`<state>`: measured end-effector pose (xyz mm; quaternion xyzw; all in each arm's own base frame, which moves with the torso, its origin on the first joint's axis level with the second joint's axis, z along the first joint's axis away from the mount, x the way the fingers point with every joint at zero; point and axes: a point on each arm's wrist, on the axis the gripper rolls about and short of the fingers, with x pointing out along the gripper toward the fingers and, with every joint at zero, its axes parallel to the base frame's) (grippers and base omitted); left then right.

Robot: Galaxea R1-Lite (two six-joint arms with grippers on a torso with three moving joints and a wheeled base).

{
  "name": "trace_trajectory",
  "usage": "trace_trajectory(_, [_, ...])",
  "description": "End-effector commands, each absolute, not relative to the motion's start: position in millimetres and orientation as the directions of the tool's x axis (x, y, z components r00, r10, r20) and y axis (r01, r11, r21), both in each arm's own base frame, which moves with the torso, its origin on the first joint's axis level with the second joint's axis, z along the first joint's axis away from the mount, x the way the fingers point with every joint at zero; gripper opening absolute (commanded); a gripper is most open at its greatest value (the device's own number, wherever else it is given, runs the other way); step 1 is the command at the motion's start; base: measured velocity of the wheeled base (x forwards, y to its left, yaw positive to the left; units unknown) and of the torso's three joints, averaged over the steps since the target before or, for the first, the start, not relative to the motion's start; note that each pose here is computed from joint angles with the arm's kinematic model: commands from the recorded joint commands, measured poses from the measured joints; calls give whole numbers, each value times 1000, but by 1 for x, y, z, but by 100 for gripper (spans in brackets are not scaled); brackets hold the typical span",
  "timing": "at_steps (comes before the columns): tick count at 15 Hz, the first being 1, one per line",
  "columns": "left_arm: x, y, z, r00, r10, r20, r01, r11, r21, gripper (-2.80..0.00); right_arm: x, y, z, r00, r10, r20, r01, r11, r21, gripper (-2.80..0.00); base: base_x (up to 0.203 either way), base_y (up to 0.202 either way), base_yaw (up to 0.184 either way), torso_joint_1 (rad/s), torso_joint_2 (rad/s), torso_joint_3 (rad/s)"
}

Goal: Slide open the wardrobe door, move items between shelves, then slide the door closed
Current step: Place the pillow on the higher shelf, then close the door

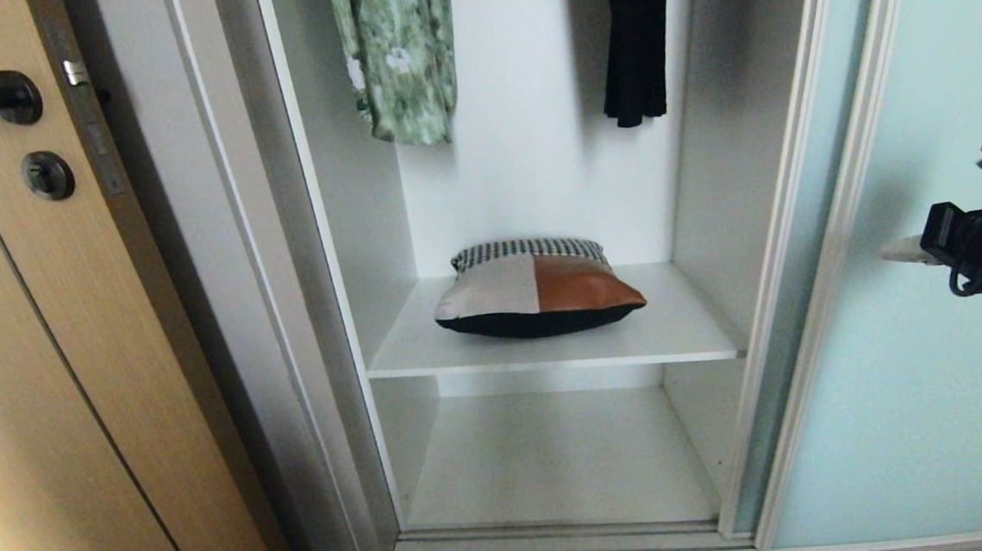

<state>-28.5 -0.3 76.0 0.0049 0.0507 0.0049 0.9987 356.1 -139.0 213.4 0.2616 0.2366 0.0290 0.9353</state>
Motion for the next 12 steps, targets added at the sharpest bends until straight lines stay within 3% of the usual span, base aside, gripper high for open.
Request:
trace_trajectory(1, [-28, 0, 76, 995, 11, -103, -10, 1000, 11, -280, 370, -144, 204, 881, 182, -437, 79, 854, 514, -280, 0, 0, 0, 0, 0, 0])
trace_trajectory(12, [-28, 0, 76, 995, 11, -103, -10, 1000, 11, -280, 398, -149, 187, 879, 159, -450, 121, 838, 532, -280, 0, 0, 0, 0, 0, 0])
